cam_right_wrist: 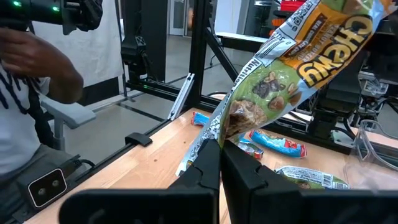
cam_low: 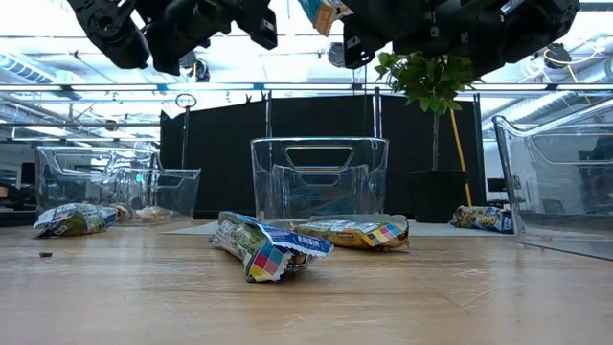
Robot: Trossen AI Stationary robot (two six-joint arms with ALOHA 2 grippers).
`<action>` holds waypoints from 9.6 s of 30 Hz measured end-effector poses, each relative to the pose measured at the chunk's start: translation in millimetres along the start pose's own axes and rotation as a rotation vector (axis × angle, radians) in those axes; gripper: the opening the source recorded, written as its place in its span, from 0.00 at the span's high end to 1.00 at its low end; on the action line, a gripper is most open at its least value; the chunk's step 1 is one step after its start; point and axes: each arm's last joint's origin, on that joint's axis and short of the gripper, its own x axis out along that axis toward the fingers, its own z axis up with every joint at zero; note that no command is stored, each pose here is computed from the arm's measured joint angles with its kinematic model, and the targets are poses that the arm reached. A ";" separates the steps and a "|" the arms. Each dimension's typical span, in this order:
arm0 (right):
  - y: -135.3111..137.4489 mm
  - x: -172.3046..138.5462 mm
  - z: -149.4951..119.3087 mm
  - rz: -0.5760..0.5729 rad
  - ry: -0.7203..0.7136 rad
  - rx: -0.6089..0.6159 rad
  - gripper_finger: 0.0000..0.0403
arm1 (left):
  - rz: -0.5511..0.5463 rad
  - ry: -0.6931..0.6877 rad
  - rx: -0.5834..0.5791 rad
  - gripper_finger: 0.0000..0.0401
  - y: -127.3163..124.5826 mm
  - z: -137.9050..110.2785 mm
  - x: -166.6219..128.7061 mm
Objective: Pick and place Granola Bars by type
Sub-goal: Put the yellow granola bar into the top left transparent bin
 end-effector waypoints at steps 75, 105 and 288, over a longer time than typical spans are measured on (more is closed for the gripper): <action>0.0 -0.3 -1.0 0.000 0.009 0.001 1.00 | -0.139 0.051 -0.083 0.88 10.4 -9.8 40.2; -10.4 -3.6 0.5 -0.163 0.027 0.007 0.96 | 0.131 0.277 0.047 0.92 -4.2 32.9 -0.3; 29.6 -166.9 -43.7 -0.635 -0.168 0.131 0.99 | 0.748 0.166 -0.236 0.38 -67.2 16.1 -144.9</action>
